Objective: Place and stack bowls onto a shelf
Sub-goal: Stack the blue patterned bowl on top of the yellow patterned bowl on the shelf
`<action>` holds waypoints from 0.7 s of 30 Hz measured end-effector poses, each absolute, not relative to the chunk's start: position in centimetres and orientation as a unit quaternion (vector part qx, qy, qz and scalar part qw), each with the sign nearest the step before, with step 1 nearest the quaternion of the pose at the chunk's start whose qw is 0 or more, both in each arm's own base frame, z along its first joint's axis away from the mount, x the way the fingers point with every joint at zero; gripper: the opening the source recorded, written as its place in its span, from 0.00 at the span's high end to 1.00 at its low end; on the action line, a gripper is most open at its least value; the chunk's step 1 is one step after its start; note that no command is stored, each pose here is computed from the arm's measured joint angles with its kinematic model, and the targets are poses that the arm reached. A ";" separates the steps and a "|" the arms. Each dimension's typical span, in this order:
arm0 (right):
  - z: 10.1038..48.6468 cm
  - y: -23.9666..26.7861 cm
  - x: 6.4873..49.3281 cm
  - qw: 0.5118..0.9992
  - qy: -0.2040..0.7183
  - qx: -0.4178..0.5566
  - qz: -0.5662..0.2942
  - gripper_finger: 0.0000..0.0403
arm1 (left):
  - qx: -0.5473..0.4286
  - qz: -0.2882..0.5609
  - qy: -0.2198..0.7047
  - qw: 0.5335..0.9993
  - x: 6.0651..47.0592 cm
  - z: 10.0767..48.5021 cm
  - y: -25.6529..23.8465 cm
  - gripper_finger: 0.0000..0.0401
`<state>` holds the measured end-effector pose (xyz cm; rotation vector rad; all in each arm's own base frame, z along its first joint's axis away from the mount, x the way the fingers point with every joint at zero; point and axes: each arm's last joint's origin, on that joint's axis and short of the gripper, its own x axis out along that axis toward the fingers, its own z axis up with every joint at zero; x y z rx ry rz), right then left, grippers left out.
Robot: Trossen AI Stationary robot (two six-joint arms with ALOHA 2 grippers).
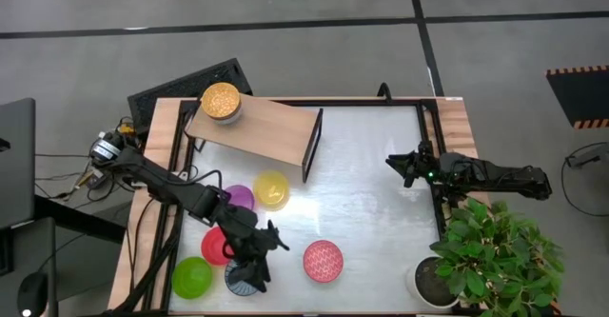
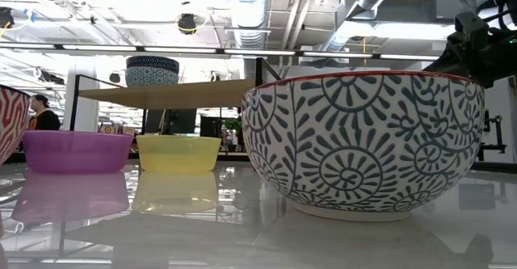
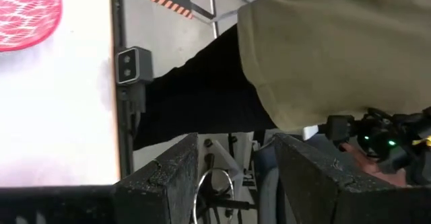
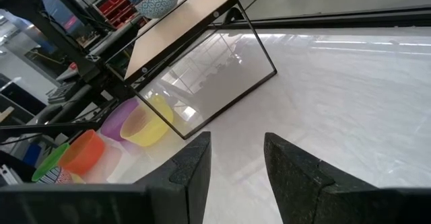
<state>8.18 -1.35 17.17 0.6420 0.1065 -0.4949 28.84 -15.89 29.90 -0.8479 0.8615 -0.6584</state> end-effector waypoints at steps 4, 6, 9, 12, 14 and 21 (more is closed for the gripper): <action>17.2 -1.3 8.2 0.918 0.052 0.310 -0.241 0.59 | -0.394 -0.314 0.387 0.772 28.9 30.2 -16.0 0.56; 17.2 -1.3 8.2 0.919 0.053 0.309 -0.241 0.59 | -0.392 -0.316 0.384 0.774 28.9 30.2 -16.1 0.56; 17.2 -1.3 8.2 0.919 0.053 0.308 -0.240 0.59 | -0.382 -0.318 0.384 0.778 28.9 30.1 -16.0 0.56; 17.2 -1.3 8.2 0.919 0.053 0.308 -0.240 0.59 | -0.368 -0.313 0.398 0.780 28.7 29.7 -16.0 0.56; 17.2 -1.3 8.2 0.919 0.053 0.308 -0.240 0.59 | -0.355 -0.305 0.416 0.780 28.5 29.3 -15.9 0.56; 17.2 -1.3 8.2 0.919 0.053 0.308 -0.240 0.59 | -0.287 -0.295 0.454 0.790 27.8 28.1 -15.5 0.56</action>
